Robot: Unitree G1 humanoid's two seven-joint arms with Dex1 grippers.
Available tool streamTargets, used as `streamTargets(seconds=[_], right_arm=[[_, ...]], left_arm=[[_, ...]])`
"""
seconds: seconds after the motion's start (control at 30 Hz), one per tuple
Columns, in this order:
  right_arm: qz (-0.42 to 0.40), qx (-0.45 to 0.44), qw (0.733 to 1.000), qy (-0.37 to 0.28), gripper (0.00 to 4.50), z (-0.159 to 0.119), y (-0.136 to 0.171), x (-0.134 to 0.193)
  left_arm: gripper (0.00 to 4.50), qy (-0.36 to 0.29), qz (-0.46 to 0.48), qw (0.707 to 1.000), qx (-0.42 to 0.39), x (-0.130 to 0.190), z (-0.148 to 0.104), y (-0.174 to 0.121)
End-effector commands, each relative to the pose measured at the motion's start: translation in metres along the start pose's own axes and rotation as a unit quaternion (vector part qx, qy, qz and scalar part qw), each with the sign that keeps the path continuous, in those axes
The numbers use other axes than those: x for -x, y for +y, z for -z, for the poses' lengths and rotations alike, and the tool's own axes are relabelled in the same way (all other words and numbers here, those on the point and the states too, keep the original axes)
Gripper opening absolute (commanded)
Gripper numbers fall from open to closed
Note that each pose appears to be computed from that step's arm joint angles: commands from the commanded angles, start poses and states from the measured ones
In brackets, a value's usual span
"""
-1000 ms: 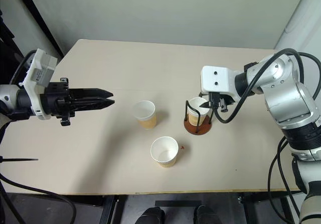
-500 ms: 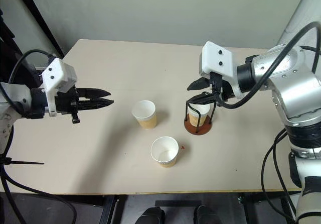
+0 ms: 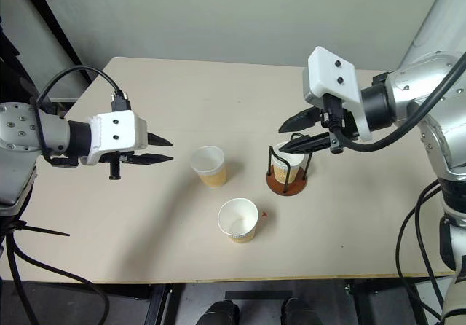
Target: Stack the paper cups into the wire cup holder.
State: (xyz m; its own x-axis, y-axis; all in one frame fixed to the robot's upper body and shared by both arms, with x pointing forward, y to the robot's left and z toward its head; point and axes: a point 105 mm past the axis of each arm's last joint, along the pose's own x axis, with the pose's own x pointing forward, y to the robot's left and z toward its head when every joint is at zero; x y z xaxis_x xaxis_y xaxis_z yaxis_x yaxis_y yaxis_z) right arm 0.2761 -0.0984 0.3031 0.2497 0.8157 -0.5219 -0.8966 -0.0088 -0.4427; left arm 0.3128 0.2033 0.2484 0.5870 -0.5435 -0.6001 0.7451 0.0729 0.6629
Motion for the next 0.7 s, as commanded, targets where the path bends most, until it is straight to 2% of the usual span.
streamTargets(seconds=[0.03,0.3,0.53,0.63,0.7], right_arm=[[0.016,0.018,1.0,0.004,1.62,-0.008,-0.002,0.014],[0.02,0.011,1.0,0.019,1.62,-0.003,-0.003,0.02],[0.017,0.01,0.999,0.026,1.62,-0.001,-0.002,0.021],[0.017,0.007,0.999,0.031,1.65,0.001,-0.001,0.023],[0.018,0.006,0.999,0.033,1.65,0.002,-0.002,0.024]], left_arm=[[1.36,0.017,-0.002,0.999,-0.031,0.003,-0.004,0.005],[1.36,0.042,0.025,0.999,-0.023,-0.017,0.018,0.003],[1.36,0.021,0.066,0.997,-0.046,-0.025,0.005,0.001],[1.91,0.032,0.056,0.996,-0.06,-0.022,0.004,0.008],[2.54,0.041,0.055,0.995,-0.071,-0.02,0.004,0.01]])
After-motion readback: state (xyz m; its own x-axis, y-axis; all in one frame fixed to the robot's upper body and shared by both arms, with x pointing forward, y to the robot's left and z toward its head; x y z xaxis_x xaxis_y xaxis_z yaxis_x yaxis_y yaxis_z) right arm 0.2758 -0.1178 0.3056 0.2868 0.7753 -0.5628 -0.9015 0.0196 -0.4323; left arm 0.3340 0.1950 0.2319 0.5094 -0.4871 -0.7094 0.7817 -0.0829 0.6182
